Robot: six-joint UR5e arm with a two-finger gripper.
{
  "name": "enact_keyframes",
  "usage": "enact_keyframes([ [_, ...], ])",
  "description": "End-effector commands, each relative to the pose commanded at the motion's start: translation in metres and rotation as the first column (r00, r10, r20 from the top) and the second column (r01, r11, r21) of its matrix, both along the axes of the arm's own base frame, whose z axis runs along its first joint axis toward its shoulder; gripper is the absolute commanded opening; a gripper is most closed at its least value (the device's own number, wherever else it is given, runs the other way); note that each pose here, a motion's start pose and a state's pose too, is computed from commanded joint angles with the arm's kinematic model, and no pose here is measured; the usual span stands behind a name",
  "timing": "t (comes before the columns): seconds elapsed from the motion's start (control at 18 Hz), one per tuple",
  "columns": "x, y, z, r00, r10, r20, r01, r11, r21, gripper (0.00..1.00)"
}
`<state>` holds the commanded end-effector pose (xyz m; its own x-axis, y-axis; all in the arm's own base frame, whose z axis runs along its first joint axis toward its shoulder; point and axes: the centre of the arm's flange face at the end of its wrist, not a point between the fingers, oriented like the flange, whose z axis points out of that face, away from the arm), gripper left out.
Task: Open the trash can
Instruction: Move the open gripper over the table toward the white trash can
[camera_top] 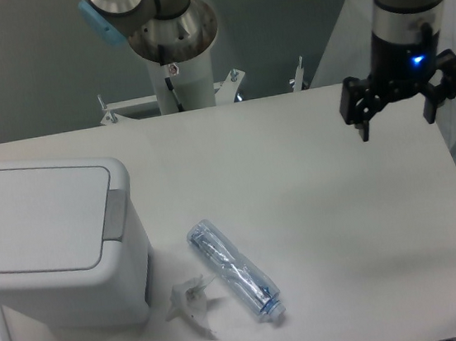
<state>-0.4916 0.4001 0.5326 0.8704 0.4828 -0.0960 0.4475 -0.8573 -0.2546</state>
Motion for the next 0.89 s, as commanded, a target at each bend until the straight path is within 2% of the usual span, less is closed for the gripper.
enact_keyframes([
  [0.56,0.013,0.014,-0.006,0.999,-0.038,-0.003,0.038,0.999,0.012,1.0],
  [0.89,0.047,0.044,-0.002,0.996,-0.09,0.002,0.089,0.996,0.028,1.0],
])
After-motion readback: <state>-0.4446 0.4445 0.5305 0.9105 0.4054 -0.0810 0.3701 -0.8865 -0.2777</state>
